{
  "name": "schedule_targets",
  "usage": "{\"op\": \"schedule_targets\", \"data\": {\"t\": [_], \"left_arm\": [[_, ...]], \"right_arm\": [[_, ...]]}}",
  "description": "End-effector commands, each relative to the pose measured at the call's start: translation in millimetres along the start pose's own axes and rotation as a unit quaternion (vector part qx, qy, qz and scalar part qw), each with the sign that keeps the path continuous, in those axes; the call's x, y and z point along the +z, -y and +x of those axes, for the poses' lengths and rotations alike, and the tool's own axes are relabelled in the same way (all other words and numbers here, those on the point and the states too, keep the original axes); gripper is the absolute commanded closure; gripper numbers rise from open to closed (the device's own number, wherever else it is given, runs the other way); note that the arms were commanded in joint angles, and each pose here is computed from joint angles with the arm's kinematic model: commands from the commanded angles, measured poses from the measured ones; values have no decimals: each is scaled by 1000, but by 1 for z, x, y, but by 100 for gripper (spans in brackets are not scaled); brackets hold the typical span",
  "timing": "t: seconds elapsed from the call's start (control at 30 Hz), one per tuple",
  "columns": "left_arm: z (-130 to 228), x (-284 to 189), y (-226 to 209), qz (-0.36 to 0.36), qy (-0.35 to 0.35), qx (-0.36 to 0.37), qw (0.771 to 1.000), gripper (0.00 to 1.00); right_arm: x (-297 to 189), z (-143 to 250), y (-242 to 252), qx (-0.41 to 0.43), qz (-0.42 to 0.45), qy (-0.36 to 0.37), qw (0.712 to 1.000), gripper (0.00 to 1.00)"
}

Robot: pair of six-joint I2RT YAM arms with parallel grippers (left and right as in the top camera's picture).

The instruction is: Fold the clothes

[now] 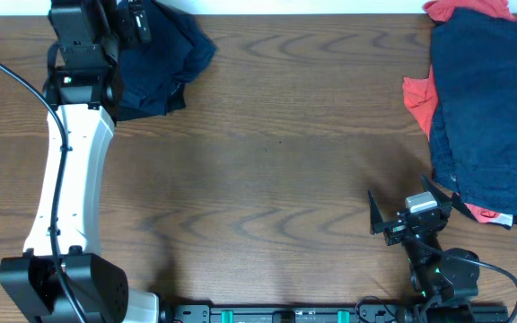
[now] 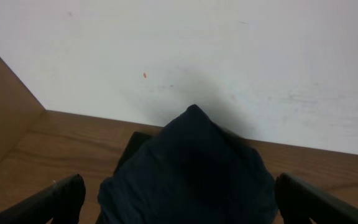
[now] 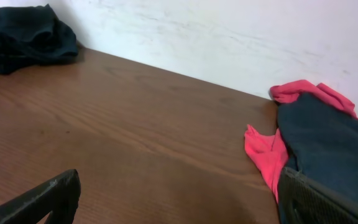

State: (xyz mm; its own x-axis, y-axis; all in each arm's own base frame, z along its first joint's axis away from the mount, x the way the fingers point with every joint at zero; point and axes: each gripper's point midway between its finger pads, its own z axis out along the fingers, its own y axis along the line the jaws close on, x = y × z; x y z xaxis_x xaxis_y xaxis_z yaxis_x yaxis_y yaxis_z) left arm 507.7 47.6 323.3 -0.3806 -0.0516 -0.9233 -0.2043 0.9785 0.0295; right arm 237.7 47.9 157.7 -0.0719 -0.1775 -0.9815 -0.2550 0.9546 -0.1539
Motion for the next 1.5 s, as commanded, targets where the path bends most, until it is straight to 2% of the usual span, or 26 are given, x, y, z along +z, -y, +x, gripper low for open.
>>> {"op": "schedule_targets", "data": {"t": [0.0,0.4,0.6,0.87,1.13,1.47], "left_arm": [[-2,-1,-3,-5,3,-1,1000,2],[4,-14,-6,-7,-18,2,1000,2],[7,-63,-10,5,-33,4,999,2],[24,-139,-22,10,14,-3,1000,2],[75,-191,-31,15,84,-14,996,2],[171,-187,-15,72,117,-13,990,2]], "right_arm": [[0,1,3,6,8,1,1000,1],[0,1,3,6,8,1,1000,1],[0,1,3,6,8,1,1000,1],[0,1,3,6,8,1,1000,1],[0,1,3,6,8,1,1000,1],[0,1,3,6,8,1,1000,1]]}}
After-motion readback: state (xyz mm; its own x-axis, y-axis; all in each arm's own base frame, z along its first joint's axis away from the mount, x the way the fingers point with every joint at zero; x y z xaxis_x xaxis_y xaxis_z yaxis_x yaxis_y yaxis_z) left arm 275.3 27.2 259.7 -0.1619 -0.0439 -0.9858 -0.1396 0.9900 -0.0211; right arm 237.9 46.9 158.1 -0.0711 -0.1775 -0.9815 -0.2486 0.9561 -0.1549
